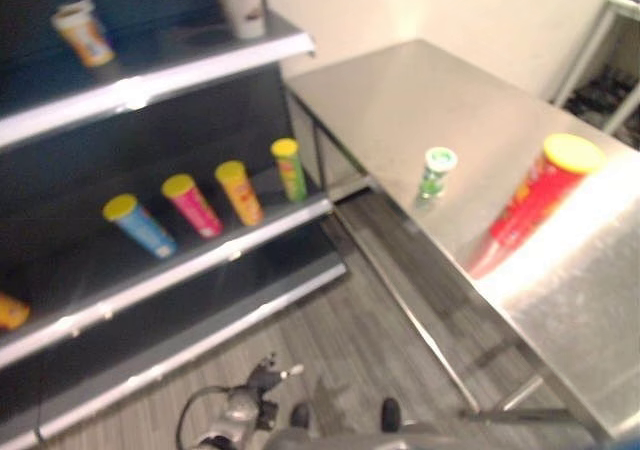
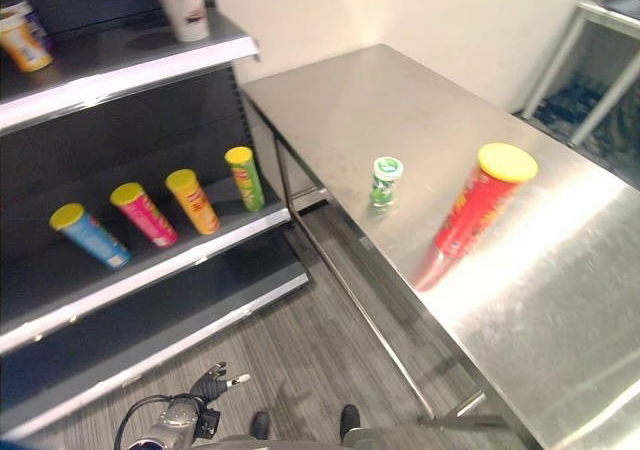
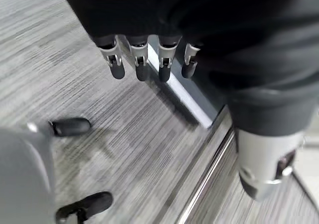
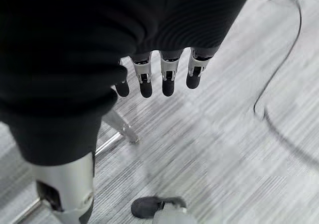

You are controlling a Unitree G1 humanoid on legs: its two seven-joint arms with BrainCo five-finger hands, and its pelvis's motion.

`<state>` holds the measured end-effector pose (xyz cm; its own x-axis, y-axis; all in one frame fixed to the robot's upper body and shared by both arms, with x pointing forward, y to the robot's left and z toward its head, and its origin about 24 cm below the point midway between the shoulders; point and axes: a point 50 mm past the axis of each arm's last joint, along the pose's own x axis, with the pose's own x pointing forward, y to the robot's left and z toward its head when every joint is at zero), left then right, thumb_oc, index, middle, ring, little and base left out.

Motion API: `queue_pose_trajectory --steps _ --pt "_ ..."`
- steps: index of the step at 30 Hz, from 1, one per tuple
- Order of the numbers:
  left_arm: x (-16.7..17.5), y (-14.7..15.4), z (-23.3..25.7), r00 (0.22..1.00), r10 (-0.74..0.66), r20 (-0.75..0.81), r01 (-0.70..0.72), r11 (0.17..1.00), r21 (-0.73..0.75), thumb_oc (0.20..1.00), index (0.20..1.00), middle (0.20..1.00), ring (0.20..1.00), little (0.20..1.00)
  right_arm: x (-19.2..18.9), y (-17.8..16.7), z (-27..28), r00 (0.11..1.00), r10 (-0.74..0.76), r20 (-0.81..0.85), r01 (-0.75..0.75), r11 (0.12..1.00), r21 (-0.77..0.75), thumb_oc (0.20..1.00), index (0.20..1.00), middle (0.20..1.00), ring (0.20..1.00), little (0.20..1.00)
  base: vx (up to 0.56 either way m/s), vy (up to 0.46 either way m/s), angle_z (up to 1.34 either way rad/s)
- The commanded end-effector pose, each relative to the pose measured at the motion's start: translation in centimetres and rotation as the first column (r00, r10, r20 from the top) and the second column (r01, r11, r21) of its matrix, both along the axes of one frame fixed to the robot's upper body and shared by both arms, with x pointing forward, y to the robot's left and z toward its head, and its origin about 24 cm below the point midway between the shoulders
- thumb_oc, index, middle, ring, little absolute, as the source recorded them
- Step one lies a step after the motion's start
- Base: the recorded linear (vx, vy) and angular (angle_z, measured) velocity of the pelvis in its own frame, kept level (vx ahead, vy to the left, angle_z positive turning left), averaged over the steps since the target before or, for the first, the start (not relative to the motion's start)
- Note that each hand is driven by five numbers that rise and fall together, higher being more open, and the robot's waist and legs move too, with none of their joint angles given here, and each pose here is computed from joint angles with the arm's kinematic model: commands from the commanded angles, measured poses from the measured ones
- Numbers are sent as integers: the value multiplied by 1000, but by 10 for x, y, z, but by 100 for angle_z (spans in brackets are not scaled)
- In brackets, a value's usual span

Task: Put the goods on the table back onto the shelves and tidy them up.

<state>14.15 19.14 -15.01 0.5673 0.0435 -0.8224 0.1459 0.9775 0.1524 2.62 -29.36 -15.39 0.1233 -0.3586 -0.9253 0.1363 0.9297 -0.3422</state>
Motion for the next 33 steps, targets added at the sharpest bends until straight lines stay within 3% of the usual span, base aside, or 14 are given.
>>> queue_pose_trajectory --steps 1,11,13,14,17,18,19,20,21,22,23,28,31,33 --pt "10 17 6 999 -7 33 6 998 55 1000 1000 1000 1000 1000 -11 12 -5 999 -31 -42 32 999 21 1000 1000 1000 1000 1000 -24 164 -97" --pt "18 34 13 997 30 65 -35 996 82 1000 1000 1000 1000 1000 -25 -7 2 980 -196 -30 195 981 -19 1000 1000 1000 1000 1000 -61 138 -74" --pt "27 42 19 994 36 100 -45 995 91 1000 1000 1000 1000 1000 -61 -32 16 929 -367 -57 360 928 -97 1000 1000 1000 1000 1000 -36 32 3" --pt "23 54 21 995 43 91 -53 993 110 1000 1000 1000 1000 1000 -88 -66 39 849 -528 1 518 832 -200 1000 1000 1000 1000 1000 41 -20 13" --pt "17 65 21 994 73 87 -83 989 123 1000 1000 1000 1000 1000 -86 -114 72 711 -652 263 703 664 -255 1000 1000 1000 1000 1000 66 -20 -4" --pt "15 67 21 993 86 86 -97 987 131 1000 1000 1000 1000 1000 -57 -152 105 592 -598 540 788 570 -232 1000 1000 1000 1000 1000 33 -29 -9" --pt "15 67 21 993 84 86 -95 987 130 1000 1000 1000 1000 1000 -58 -152 105 591 -599 541 789 568 -233 1000 1000 1000 1000 1000 37 -30 -8" --pt "8 62 16 994 93 63 -101 987 124 1000 1000 1000 1000 1000 -26 -179 139 454 -478 752 836 521 -172 1000 1000 1000 1000 1000 77 -17 -6" --pt "1 57 11 996 87 36 -91 988 122 1000 1000 1000 1000 1000 -5 -192 164 357 -378 854 849 513 -128 1000 1000 1000 1000 1000 68 -18 -2" --pt "2 57 11 996 86 37 -90 988 123 1000 1000 1000 1000 1000 -5 -192 164 357 -378 854 849 512 -128 1000 1000 1000 1000 1000 71 -24 10" --pt "-6 49 6 997 72 6 -72 990 120 1000 1000 1000 1000 1000 33 -203 207 220 -191 957 829 554 -80 1000 1000 1000 1000 1000 48 -29 24" --pt "-12 46 3 998 59 -12 -57 992 110 1000 1000 1000 1000 1000 109 -193 319 50 267 962 670 705 -230 1000 1000 1000 1000 1000 25 -42 26" --pt "-16 46 3 998 57 -13 -55 993 101 1000 1000 1000 1000 1000 140 -172 362 -9 442 897 552 750 -364 1000 1000 1000 1000 1000 18 -40 17" --pt "-20 46 2 998 68 -17 -67 994 86 1000 1000 1000 1000 1000 152 -155 393 -127 512 850 485 779 -397 1000 1000 1000 1000 1000 23 -39 24"
